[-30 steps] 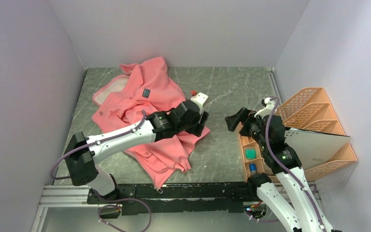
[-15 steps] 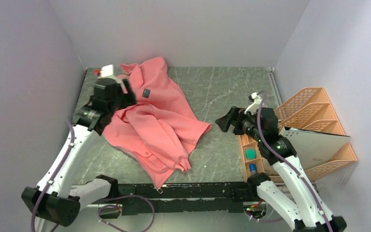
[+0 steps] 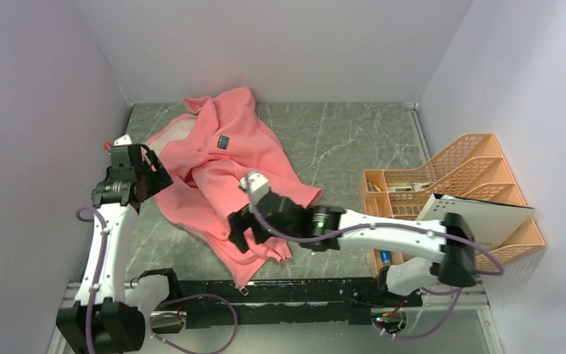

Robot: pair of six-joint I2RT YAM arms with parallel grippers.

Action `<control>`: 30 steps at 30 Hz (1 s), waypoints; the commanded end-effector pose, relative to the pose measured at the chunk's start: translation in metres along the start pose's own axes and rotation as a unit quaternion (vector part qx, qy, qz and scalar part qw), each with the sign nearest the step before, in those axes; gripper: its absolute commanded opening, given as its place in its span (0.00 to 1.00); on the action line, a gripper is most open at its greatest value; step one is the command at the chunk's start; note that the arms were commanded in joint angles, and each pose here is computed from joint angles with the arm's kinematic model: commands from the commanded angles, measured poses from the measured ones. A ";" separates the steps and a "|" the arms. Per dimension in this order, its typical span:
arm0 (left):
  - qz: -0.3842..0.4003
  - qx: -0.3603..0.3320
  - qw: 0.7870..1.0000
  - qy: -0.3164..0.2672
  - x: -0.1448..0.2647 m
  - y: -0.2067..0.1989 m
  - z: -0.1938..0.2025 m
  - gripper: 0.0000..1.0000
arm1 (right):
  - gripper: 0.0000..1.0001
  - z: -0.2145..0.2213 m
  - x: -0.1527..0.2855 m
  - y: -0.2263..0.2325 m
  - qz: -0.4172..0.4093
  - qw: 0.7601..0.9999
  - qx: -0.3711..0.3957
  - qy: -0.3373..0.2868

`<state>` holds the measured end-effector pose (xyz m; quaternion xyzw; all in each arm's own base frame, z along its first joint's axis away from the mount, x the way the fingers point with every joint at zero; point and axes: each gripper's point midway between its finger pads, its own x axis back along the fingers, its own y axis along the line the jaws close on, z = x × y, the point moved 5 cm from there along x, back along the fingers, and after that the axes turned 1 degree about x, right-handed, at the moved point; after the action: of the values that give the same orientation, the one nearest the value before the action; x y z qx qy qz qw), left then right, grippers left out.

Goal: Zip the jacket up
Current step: Flatten out the jacket at the center of the board.

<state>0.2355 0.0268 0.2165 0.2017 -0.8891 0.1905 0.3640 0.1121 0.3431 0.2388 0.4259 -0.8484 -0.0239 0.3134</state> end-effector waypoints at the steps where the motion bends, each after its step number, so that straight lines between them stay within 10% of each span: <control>1: -0.023 0.022 0.999 -0.022 0.012 0.011 0.002 0.82 | 0.95 -0.017 -0.027 0.042 -0.041 0.998 0.037 -0.037; 12: -0.005 0.109 0.992 0.070 -0.013 0.004 0.042 0.83 | 0.88 0.070 -0.084 0.084 -0.095 0.994 0.033 0.031; 30: 0.005 0.159 0.981 0.111 -0.029 0.003 0.071 0.82 | 0.70 0.129 -0.152 0.033 0.049 0.996 0.054 0.056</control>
<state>0.2077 0.0021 0.1409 0.2350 -0.7993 0.3335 0.4413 0.0737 0.4384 0.0771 0.4180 -0.8337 0.0656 0.3548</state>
